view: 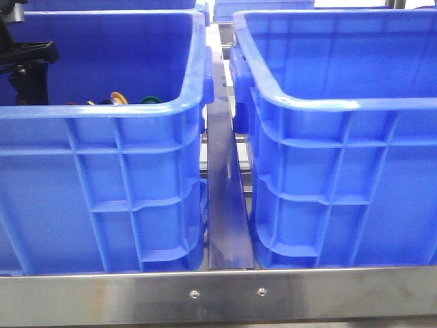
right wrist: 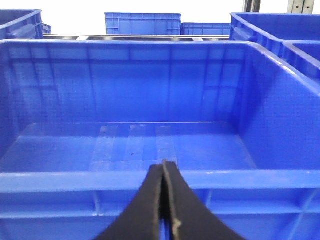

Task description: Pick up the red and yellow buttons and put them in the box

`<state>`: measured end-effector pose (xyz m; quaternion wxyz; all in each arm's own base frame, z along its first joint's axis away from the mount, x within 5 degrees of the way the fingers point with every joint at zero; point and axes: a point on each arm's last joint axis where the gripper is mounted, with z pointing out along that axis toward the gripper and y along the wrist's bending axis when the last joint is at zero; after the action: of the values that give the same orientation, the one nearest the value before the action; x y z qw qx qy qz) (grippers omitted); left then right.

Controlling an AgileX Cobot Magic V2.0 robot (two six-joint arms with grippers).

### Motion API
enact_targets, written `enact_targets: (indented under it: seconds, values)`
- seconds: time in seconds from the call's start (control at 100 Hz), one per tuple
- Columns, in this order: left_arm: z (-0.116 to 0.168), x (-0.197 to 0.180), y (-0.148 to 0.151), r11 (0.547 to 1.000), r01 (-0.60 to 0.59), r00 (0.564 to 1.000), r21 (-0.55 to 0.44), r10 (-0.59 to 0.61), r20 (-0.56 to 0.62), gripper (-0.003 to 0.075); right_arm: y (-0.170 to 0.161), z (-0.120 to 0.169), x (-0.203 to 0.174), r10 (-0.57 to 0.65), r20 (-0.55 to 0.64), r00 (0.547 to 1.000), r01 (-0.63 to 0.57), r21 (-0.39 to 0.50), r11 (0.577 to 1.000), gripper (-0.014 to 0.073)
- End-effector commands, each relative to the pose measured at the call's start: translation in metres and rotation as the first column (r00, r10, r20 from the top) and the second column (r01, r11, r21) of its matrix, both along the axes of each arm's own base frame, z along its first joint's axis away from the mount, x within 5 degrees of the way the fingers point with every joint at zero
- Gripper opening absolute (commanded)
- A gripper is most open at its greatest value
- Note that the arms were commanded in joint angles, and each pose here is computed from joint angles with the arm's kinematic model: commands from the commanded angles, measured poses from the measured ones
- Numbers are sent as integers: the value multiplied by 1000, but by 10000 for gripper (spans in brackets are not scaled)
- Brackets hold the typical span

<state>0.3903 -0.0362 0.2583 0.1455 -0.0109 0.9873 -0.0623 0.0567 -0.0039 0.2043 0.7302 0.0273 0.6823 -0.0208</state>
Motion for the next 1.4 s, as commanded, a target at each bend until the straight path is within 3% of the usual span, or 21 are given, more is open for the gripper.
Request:
enact_targets:
  seconds: [0.0,0.1,0.23,0.46,0.7,1.03,1.21,1.39]
  values:
    - [30,-1,-3,1000,-9,994,-20,11,111,345,0,7,-3,-5,100,995,6,-9,1000,-68]
    - [30,-1,-3,1000,-9,994,-20,11,111,183,0,7,-3,-5,100,995,6,-9,1000,-68]
    - [31,0,-3,1000,-10,992,-21,13,123,82,0,7,-3,-5,100,995,6,-9,1000,-68]
    - [48,-7,-3,1000,-14,976,-28,20,218,80,0,7,-3,-5,100,995,6,-9,1000,-68]
    - [83,-47,-3,999,-2,919,-38,16,394,80,0,7,-3,-5,100,995,6,-9,1000,-68]
    - [106,-102,-52,978,206,826,-39,-153,543,79,0,7,-3,-5,100,995,6,-9,1000,-68]
    - [116,-127,-95,899,437,735,-35,-335,589,79,0,7,-3,-5,100,995,6,-9,1000,-68]
    - [118,-153,-139,751,660,589,1,-518,621,79,0,7,-3,-5,100,995,6,-9,1000,-68]
